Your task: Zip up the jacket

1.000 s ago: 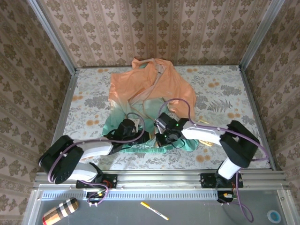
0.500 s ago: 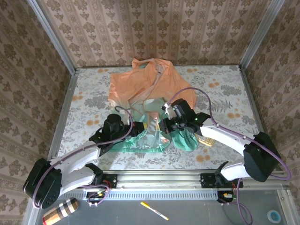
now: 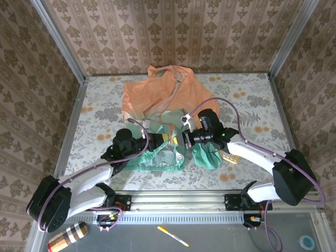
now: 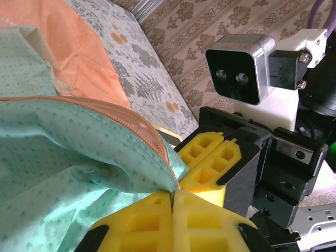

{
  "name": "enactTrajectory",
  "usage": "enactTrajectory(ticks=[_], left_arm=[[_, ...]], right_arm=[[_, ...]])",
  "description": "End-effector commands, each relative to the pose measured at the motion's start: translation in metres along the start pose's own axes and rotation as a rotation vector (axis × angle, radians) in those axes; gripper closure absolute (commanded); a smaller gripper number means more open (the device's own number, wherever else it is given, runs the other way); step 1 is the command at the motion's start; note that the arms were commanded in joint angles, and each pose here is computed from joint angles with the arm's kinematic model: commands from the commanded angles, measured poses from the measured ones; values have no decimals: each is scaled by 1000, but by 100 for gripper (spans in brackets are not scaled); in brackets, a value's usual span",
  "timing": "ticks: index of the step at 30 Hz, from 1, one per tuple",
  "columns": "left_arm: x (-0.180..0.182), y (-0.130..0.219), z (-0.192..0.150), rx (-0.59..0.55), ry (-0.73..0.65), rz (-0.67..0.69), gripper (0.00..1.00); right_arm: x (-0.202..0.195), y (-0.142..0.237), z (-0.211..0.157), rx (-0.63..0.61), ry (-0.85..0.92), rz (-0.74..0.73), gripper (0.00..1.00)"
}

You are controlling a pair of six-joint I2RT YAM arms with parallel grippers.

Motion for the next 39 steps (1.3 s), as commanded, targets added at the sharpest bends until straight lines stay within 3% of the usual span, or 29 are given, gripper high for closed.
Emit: enactTrajectory(ticks=[1,39], left_arm=[[-3,2,4,-25,-8,-34,100],[10,0,5,-70,48,-35,100]], right_arm=[[12,7,9,-65,78,69,100],[9,10,13,-114,76,74,100]])
Point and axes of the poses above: each hand's point on the last joint's axis, 136 mm out from that joint toward the fingers, its own y axis back along the fingers, its own x axis along the line the jaws close on, z = x × y, the point moved 4 cm from there along y, back along the fingers, and after that the axes turned 3 degrees about y, right-handed, at the moved point
